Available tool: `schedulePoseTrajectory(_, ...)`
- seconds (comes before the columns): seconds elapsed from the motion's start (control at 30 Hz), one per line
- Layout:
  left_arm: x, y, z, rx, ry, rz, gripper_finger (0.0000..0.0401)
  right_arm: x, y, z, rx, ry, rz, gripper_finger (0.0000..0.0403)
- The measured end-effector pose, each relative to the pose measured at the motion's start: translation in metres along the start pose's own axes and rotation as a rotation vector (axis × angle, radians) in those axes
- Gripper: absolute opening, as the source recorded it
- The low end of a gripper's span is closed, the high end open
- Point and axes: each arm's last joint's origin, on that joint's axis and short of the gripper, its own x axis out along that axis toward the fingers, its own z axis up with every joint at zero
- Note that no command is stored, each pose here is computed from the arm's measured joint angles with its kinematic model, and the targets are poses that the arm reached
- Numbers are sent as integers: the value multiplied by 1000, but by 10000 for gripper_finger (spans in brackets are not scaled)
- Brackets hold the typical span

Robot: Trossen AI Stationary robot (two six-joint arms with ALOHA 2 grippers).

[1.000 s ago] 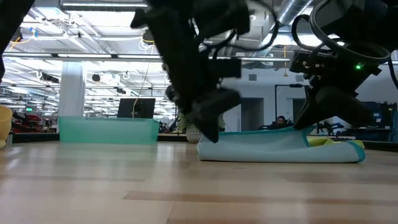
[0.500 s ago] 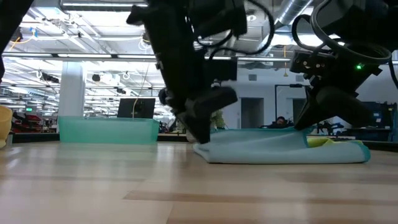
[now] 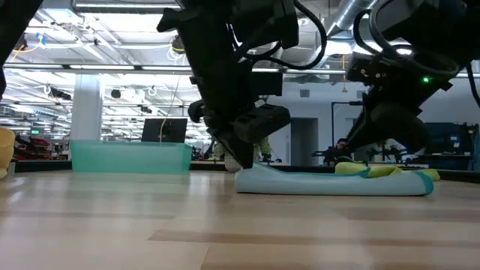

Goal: Fold microfiber towels
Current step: Fold the blue microfiber cloth

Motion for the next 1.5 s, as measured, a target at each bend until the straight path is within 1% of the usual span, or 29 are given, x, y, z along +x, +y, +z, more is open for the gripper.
schedulePoseTrajectory(0.1, -5, 1, -3, -8, 43, 14, 4, -5, -2, 0, -5, -12, -3, 153)
schedulePoseTrajectory(0.23, -14, 5, -2, -56, 79, 76, 4, -13, -2, -1, -24, -26, 30, 162)
schedulePoseTrajectory(0.4, -17, 5, 1, -66, 6, 141, 4, -21, 4, 0, -57, -19, 175, 147)
schedulePoseTrajectory(0.53, -15, 3, 3, -41, -18, 129, 4, -22, 6, 0, -52, -16, 206, 129)
schedulePoseTrajectory(0.63, -15, 3, 3, -58, -21, 133, 7, -20, 6, 1, -32, -11, 228, 119)
schedulePoseTrajectory(0.7, -15, 3, 3, -56, -15, 139, 21, -20, 6, 4, -11, -22, 250, 114)
schedulePoseTrajectory(0.8, -15, 5, 1, -52, 2, 155, 58, -19, 7, 8, 4, -32, 303, 107)
schedulePoseTrajectory(0.87, -15, 8, -2, -63, 22, 184, 89, -18, 8, 11, 18, -40, 339, 103)
schedulePoseTrajectory(0.97, -18, 16, -7, -77, 46, 262, 132, -17, 8, 14, 40, -49, 369, 97)
schedulePoseTrajectory(1.03, -21, 18, -10, -95, 48, 297, 152, -16, 9, 14, 50, -65, 394, 94)
schedulePoseTrajectory(1.1, -22, 19, -11, -93, 41, 314, 163, -14, 12, 12, 48, -97, 438, 91)
schedulePoseTrajectory(1.2, -19, 11, -6, -87, -12, 257, 162, -10, 17, 7, 59, -171, 520, 86)
schedulePoseTrajectory(1.27, -17, 6, -2, -64, -42, 225, 150, -6, 18, 3, 78, -194, 563, 82)
schedulePoseTrajectory(1.33, -13, 5, 3, -67, -76, 191, 134, -3, 17, 0, 89, -194, 583, 77)
schedulePoseTrajectory(1.4, -3, 9, -1, -67, -74, 191, 115, 0, 16, -3, 90, -180, 589, 73)
schedulePoseTrajectory(1.5, 9, 16, -10, -67, -40, 219, 87, 2, 16, -8, 84, -155, 629, 70)
